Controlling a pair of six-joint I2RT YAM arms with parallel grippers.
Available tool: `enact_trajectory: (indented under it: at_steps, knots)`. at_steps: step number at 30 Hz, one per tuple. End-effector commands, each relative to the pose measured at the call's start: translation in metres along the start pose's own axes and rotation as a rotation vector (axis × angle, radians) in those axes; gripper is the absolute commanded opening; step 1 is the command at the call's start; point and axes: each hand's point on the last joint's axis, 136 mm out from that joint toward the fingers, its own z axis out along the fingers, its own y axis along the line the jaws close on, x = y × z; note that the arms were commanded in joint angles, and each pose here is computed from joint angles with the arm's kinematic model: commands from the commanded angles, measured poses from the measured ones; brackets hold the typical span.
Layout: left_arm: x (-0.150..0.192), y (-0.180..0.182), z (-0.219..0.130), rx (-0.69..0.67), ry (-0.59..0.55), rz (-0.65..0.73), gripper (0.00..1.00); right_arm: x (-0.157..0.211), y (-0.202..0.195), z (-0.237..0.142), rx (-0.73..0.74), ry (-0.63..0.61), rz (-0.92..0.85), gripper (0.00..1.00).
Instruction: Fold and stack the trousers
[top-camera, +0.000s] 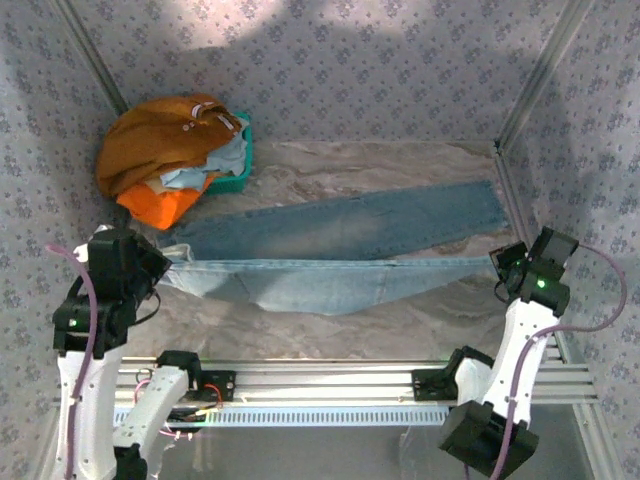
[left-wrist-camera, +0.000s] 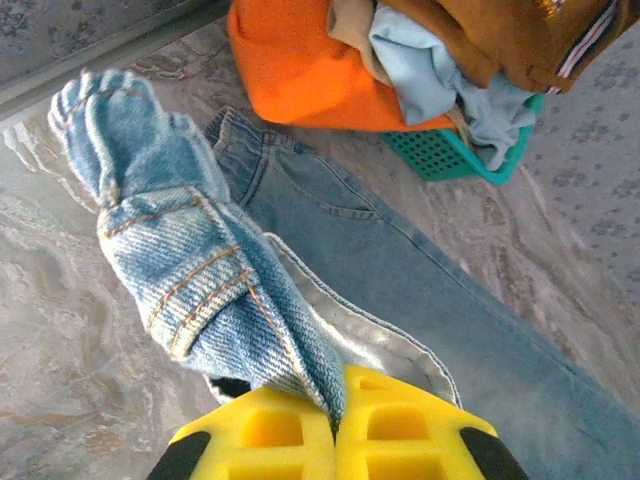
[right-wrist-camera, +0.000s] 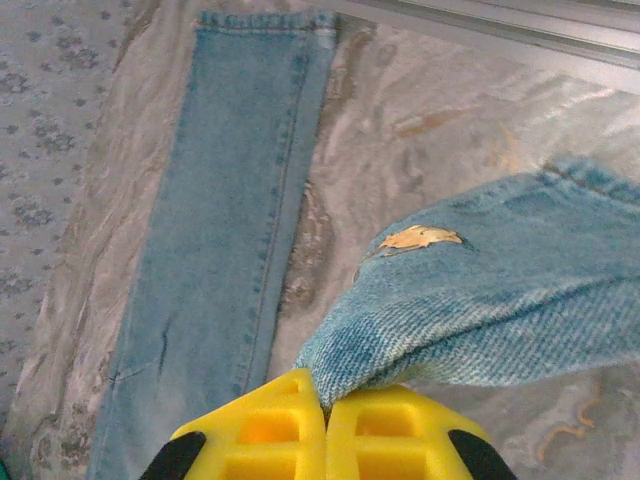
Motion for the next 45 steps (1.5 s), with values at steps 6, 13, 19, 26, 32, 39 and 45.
enact_trajectory:
  at_steps: [6, 13, 19, 26, 32, 39, 45]
  knots:
    - [-0.069, -0.028, 0.028, -0.084, -0.215, 0.058, 0.0, -0.046, 0.078, 0.032, 0.012, -0.087, -0.256, 0.0]
    - [-0.104, -0.062, 0.076, -0.029, -0.228, 0.085, 0.0, -0.065, 0.107, 0.066, 0.06, -0.096, -0.342, 0.0]
    - [-0.109, -0.091, 0.122, -0.005, -0.141, 0.135, 0.0, -0.065, 0.121, 0.089, 0.094, -0.072, -0.386, 0.0]
    - [-0.115, -0.087, 0.118, -0.033, -0.16, 0.206, 0.0, -0.075, 0.106, 0.053, 0.131, -0.117, -0.407, 0.0]
    - [-0.092, -0.061, 0.11, -0.076, -0.117, 0.219, 0.0, -0.069, 0.102, 0.017, 0.097, -0.13, -0.452, 0.0]
    - [-0.076, -0.032, 0.111, -0.143, -0.104, 0.207, 0.0, -0.052, 0.096, 0.029, 0.148, -0.065, -0.538, 0.0]
    - [-0.072, -0.033, 0.138, -0.168, -0.063, 0.183, 0.0, -0.055, 0.087, 0.066, 0.269, 0.02, -0.609, 0.0]
